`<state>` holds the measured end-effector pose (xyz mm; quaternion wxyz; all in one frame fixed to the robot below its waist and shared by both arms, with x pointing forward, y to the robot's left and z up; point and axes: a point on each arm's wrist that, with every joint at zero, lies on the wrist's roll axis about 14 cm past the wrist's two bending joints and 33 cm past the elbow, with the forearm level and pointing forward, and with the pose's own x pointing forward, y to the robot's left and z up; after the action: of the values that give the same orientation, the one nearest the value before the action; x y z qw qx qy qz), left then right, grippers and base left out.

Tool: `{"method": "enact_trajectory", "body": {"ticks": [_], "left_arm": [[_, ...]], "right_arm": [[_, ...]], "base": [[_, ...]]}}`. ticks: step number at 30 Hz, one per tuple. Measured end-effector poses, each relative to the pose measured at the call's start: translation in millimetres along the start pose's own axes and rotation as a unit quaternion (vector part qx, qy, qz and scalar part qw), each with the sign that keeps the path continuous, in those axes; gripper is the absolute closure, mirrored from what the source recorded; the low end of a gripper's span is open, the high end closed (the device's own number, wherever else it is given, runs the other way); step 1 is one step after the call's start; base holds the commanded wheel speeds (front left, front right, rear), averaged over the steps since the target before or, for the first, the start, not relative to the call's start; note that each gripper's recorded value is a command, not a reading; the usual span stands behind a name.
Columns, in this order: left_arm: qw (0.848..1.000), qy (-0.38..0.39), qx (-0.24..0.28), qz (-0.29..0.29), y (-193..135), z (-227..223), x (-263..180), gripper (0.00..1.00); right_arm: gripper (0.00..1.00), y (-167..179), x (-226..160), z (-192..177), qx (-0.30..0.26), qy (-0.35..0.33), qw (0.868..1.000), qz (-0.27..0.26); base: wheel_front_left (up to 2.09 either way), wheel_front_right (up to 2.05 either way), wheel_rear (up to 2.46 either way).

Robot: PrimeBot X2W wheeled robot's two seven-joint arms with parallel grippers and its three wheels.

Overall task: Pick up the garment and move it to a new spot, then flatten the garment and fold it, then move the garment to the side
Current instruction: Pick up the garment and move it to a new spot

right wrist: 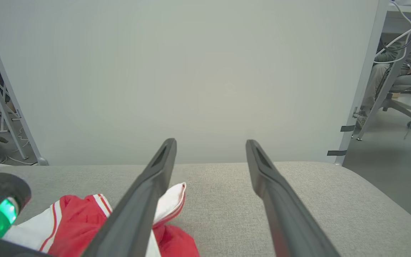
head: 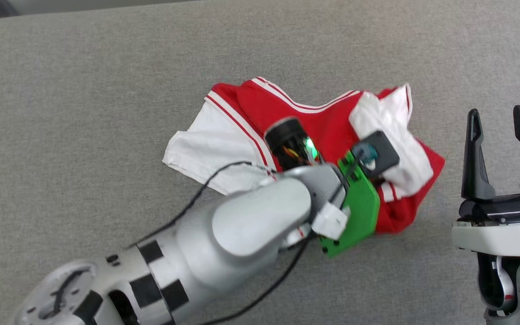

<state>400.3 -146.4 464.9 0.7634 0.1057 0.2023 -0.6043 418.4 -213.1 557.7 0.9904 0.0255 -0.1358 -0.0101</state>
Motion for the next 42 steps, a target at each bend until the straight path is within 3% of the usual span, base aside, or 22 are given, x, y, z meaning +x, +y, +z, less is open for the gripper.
{"method": "enact_trajectory", "body": {"ticks": [4,12,13,14,17,18,20,25,30,37,38,42], "left_arm": [[0.998,0.052,-0.015,-0.041,-38.7,-41.4,14.5,1.00],[0.994,0.070,-0.031,-0.073,-66.3,-65.3,24.0,1.00],[0.995,0.062,-0.032,-0.071,-65.0,-63.7,24.2,0.74],[0.996,0.055,-0.032,-0.068,-64.0,-62.2,24.1,0.00],[0.998,-0.002,-0.031,-0.053,-57.2,-45.4,22.8,0.00],[0.997,-0.072,-0.020,-0.027,-41.6,-19.0,17.0,0.00],[0.993,-0.114,-0.014,-0.004,-27.7,-0.2,10.0,0.00],[0.974,-0.208,-0.006,0.087,8.9,37.7,-18.2,0.00],[0.950,-0.251,-0.004,0.186,43.6,55.9,-58.0,0.00],[0.889,-0.299,-0.012,0.348,86.9,53.8,-150.6,0.00],[0.869,-0.301,-0.017,0.394,94.4,41.1,-178.8,0.00],[0.831,-0.297,-0.025,0.470,103.3,16.4,-227.3,0.00]], "right_arm": [[0.00,-5.3,-0.6,-6.8,-0.003,0.010,1.000,-0.007],[0.00,-10.0,0.8,-15.6,-0.006,0.021,1.000,-0.013],[0.00,-10.4,0.6,-15.7,-0.006,0.021,1.000,-0.014],[0.00,-10.5,0.6,-15.5,-0.006,0.021,1.000,-0.014],[0.00,-10.3,0.3,-13.2,-0.004,0.018,1.000,-0.014],[0.00,-8.7,-0.5,-8.0,-0.002,0.012,1.000,-0.012],[0.00,-7.1,-2.1,-4.3,0.000,0.008,1.000,-0.011],[0.00,-2.1,-10.1,3.7,0.005,0.003,1.000,-0.005],[0.00,5.9,-16.7,10.5,0.010,-0.002,1.000,0.005],[0.00,19.0,-21.4,18.7,0.017,-0.011,1.000,0.024],[0.00,23.1,-22.3,20.1,0.020,-0.012,0.999,0.029],[0.00,29.8,-23.3,23.3,0.024,-0.016,0.999,0.039]], "base": [[0.00,0.00,0.00],[0.00,0.00,0.00],[0.00,0.00,0.00],[0.00,0.00,0.00],[0.00,0.00,0.00],[0.00,0.00,0.00],[0.00,0.00,0.00],[0.00,0.00,0.00],[0.00,0.00,0.00],[0.00,0.00,0.00],[0.00,0.00,0.00],[0.00,0.00,0.00]]}}
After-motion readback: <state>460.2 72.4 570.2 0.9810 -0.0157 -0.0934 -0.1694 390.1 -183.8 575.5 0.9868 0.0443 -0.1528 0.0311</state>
